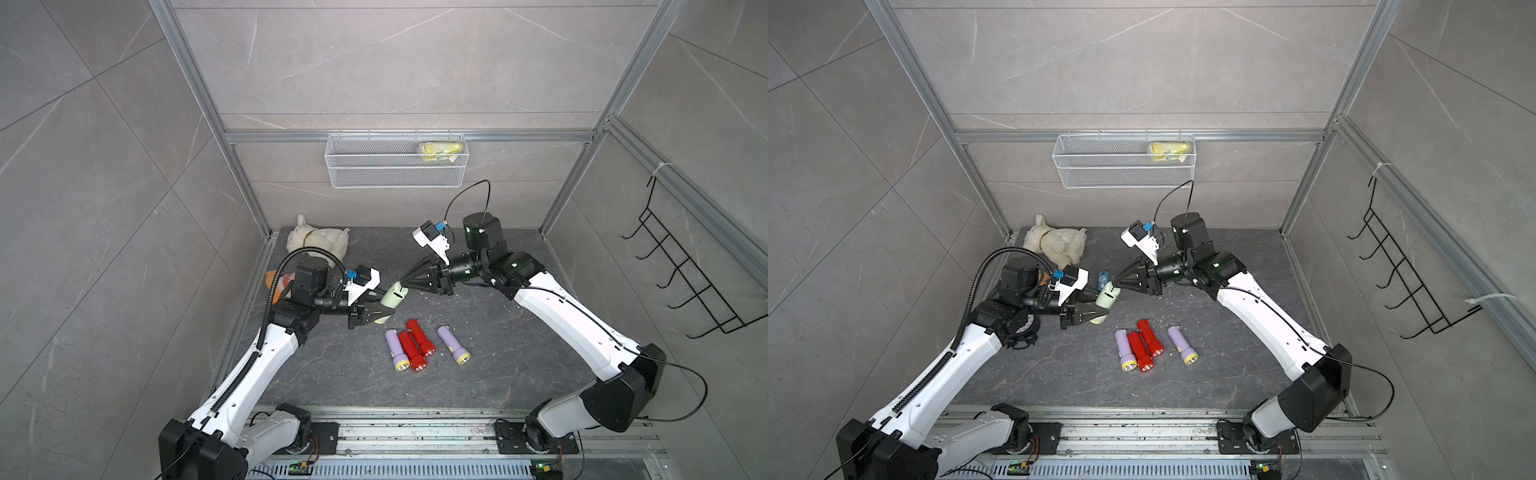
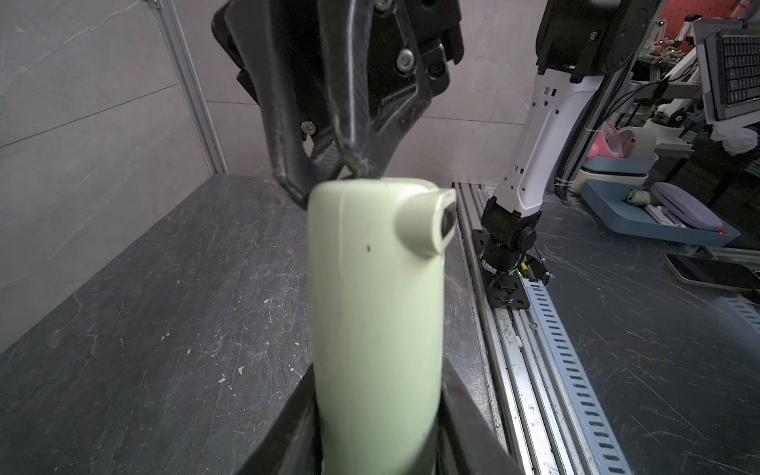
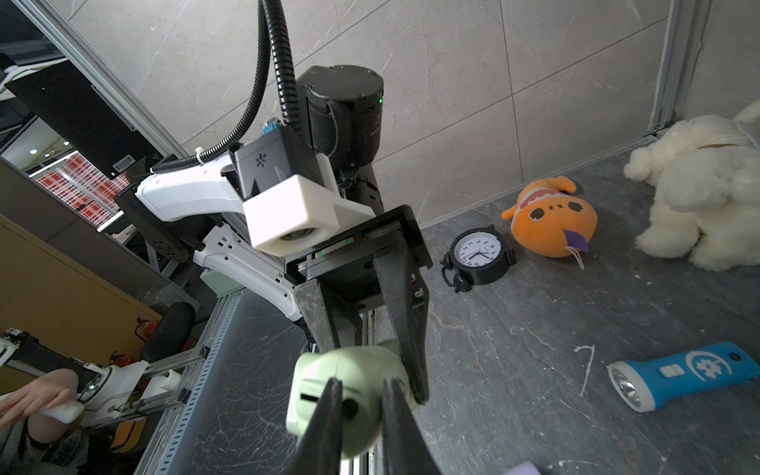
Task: Close the plug at the bottom of the flashlight
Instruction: Close the plug of the flashlight, then place the flashlight at the center of the board.
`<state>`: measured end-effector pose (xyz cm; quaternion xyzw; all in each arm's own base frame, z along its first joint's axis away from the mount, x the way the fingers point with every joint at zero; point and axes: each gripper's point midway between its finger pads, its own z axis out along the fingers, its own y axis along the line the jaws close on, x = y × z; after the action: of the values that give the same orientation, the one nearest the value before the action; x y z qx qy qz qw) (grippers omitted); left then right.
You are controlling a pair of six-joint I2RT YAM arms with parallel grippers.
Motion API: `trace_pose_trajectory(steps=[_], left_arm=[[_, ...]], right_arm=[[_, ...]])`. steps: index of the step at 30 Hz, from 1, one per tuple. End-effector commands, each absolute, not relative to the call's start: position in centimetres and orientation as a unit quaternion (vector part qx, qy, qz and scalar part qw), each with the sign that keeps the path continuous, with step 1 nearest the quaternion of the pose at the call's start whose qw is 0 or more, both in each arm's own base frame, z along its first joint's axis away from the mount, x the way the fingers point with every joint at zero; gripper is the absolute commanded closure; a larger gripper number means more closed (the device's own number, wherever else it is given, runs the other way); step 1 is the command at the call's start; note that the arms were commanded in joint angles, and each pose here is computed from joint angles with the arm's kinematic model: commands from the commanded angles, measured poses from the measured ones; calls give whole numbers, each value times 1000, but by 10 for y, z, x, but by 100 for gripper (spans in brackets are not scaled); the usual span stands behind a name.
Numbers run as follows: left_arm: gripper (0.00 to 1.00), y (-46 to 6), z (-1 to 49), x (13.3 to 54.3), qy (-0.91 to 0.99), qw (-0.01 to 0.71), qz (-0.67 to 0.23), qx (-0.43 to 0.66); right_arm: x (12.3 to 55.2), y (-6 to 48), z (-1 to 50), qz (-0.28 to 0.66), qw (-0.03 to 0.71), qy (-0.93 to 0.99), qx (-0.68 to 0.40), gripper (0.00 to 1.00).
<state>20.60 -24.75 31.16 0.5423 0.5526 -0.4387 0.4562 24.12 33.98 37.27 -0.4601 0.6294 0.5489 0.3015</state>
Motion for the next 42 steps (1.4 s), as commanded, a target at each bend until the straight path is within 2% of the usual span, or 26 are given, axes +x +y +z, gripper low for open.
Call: trace_pose_trajectory(steps=[1, 3, 6, 9, 16, 19, 22, 24, 27, 30, 36, 39, 42], left_arm=[[100, -248, 338, 202, 509, 490, -431, 562], [100, -248, 339, 201, 507, 490, -431, 563], [100, -248, 340, 200, 505, 492, -430, 564], [100, -248, 340, 200, 505, 492, -430, 564], [100, -249, 339, 204, 511, 489, -434, 559], [100, -251, 338, 224, 544, 492, -421, 534], [100, -252, 329, 273, 628, 490, -392, 459], [100, -249, 318, 322, 709, 478, -368, 366], [100, -245, 290, 381, 805, 420, -345, 236], [100, -247, 248, 418, 867, 351, -329, 126], [100, -249, 165, 432, 936, 263, -232, -34], [100, -256, 137, 418, 950, 254, -176, -50], [100, -273, 116, 408, 960, 228, -159, -41]], right_arm=[[239, 345, 367, 556, 289, 623, -469, 81], [242, 345, 367, 555, 289, 624, -467, 79], [254, 342, 365, 552, 297, 635, -451, 65], [267, 334, 371, 564, 306, 638, -426, 59], [291, 315, 370, 556, 331, 656, -389, 58], [312, 301, 360, 517, 355, 695, -352, 58], [334, 276, 349, 465, 392, 737, -295, 59], [346, 258, 342, 419, 422, 762, -257, 59], [352, 235, 335, 362, 454, 784, -219, 59], [350, 214, 334, 315, 479, 797, -191, 59], [335, 193, 336, 274, 492, 807, -176, 59], [333, 189, 334, 271, 494, 808, -171, 59], [332, 191, 337, 280, 494, 806, -168, 59]])
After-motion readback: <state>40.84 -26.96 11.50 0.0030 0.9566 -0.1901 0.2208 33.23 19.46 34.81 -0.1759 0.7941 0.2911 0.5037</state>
